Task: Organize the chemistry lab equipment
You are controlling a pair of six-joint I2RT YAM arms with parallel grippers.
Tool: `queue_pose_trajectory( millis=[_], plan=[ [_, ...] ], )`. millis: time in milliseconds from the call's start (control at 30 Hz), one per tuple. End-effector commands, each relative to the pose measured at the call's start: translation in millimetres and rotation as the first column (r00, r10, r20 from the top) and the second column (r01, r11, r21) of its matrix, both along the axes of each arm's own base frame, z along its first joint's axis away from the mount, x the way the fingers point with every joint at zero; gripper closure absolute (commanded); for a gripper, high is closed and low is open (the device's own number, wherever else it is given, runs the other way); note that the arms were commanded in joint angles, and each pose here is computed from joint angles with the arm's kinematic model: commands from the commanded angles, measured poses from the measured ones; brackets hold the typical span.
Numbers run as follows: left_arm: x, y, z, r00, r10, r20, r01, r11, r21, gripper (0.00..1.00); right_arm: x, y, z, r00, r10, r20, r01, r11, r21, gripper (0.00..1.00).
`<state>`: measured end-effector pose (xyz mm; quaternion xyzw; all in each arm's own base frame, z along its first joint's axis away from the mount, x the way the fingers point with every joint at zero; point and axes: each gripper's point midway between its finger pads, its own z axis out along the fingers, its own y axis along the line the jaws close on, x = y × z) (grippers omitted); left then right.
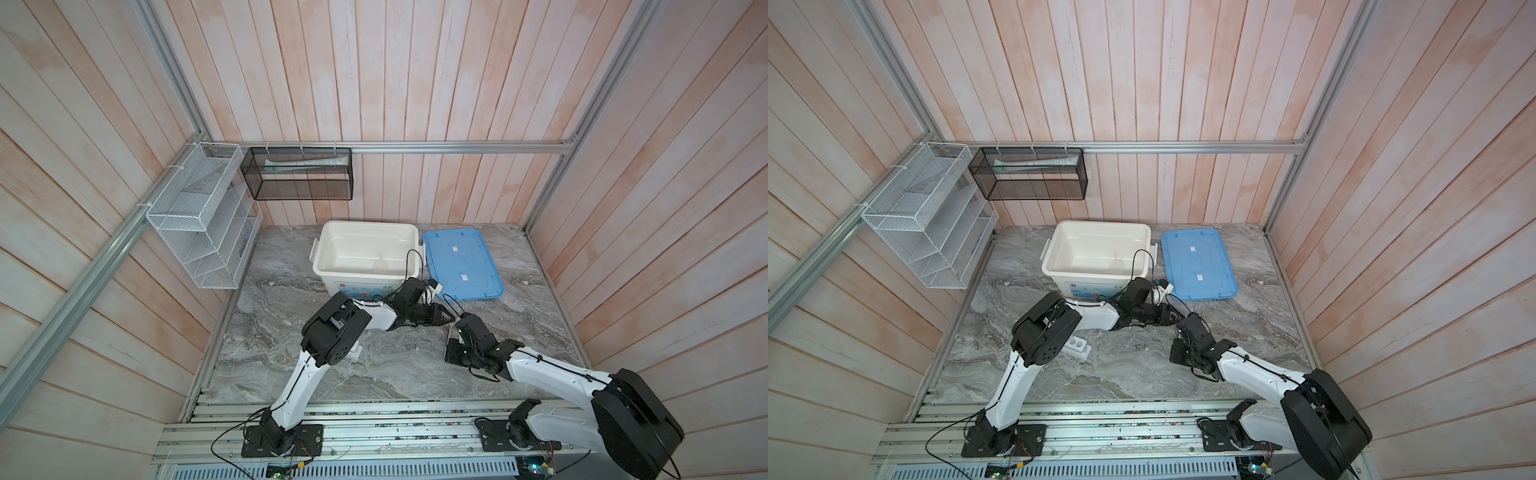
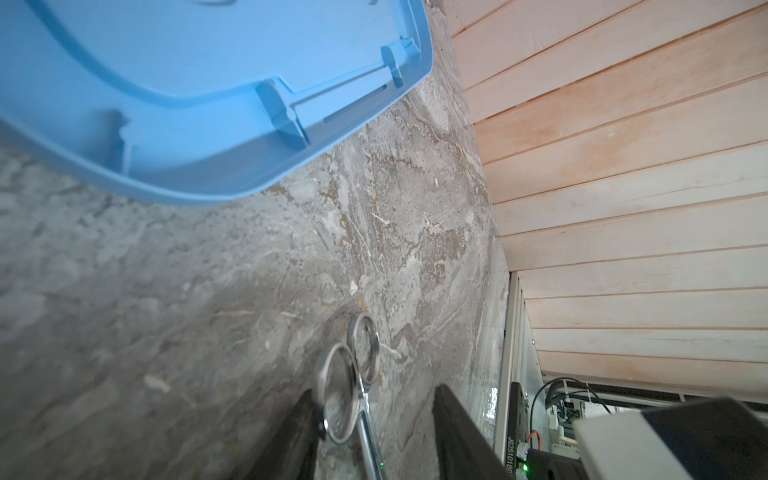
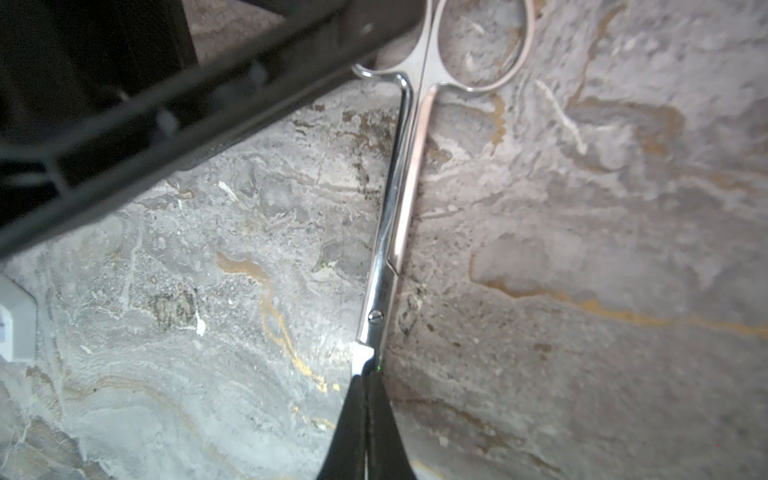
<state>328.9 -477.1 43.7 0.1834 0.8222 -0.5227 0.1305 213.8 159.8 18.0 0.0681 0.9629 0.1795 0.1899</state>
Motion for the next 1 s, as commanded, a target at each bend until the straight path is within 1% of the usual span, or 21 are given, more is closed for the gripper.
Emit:
queue_pose_trajectory(
  millis=[0, 167, 333, 567, 733, 833, 967],
  plan=[
    [-4, -1, -7, 0.999, -0.052, 0.013, 0.052, 0.998, -0.029, 0.53, -53, -35, -46, 0.977, -0.012, -0.214, -0.019, 0.99, -0.142, 0.94],
    [-4, -1, -12, 0.999, -0.047, 0.002, 0.047, 0.999, -0.016, 0.54, -55, -35, -48, 0.976, -0.01, -0.216, -0.021, 0.99, -0.139, 0.94],
    [-3, -3, -18, 1.0, -0.03, -0.003, 0.03, 0.999, 0.024, 0.54, -59, -33, -50, 0.975, -0.004, -0.22, -0.028, 0.99, -0.141, 0.94],
    [1, -6, -22, 1.0, -0.013, -0.021, 0.014, 0.999, 0.035, 0.55, -64, -31, -52, 0.974, 0.002, -0.225, -0.036, 0.988, -0.148, 0.95],
    [1, -8, -26, 0.999, -0.014, -0.031, 0.015, 0.999, 0.029, 0.63, -65, -31, -53, 0.974, 0.004, -0.226, -0.039, 0.988, -0.151, 0.95],
    [0, -8, -27, 0.999, -0.021, -0.035, 0.021, 1.0, 0.021, 0.73, -66, -31, -53, 0.974, 0.003, -0.228, -0.04, 0.987, -0.156, 0.95],
    [0, -8, -26, 0.999, -0.022, -0.035, 0.022, 1.0, 0.017, 0.88, -67, -31, -52, 0.974, 0.0, -0.226, -0.036, 0.987, -0.155, 0.96]
  ],
)
